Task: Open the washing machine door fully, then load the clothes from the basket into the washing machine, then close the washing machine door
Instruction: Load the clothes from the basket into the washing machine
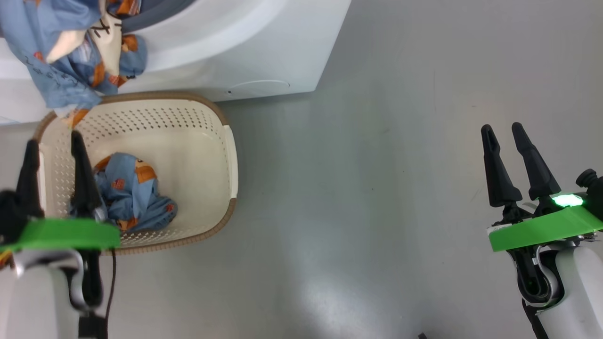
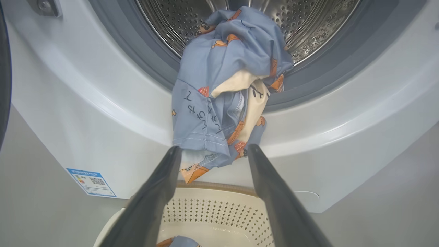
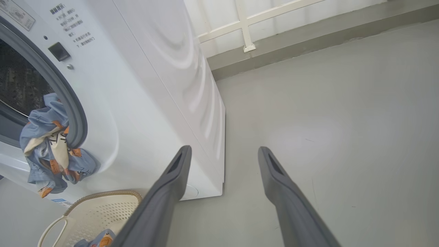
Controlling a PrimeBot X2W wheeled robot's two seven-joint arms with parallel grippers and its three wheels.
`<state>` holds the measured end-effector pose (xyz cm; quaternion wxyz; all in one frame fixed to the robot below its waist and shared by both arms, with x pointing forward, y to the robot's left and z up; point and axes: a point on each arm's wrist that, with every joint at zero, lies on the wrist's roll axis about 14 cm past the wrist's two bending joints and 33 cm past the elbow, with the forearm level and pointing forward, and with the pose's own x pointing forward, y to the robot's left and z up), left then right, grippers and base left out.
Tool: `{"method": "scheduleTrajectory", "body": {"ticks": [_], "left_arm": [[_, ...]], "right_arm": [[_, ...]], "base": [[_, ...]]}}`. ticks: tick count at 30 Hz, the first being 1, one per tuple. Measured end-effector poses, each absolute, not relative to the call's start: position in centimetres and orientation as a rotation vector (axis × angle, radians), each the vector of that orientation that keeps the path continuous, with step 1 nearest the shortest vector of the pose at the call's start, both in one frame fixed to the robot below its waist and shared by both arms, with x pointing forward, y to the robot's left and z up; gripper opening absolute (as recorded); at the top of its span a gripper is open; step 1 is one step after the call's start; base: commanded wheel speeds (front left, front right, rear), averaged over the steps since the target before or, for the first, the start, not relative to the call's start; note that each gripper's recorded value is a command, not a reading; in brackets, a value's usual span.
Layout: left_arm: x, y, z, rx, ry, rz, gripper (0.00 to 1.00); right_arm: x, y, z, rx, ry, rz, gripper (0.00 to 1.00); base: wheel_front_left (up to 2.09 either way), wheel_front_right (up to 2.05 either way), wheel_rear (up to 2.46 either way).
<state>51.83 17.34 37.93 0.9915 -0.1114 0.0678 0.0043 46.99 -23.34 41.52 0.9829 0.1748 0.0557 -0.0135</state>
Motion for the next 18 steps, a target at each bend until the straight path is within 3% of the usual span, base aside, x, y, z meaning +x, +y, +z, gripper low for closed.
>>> {"method": "scheduleTrajectory", "body": {"ticks": [18], "left_arm": [[58.9,13.4,33.5,-0.177,0.262,-0.144,1.0]], "right_arm": [[47.4,-24.1,40.0,0.344,0.137,-0.055,1.0]], "base": [[0.0,0.0,0.0]]}}
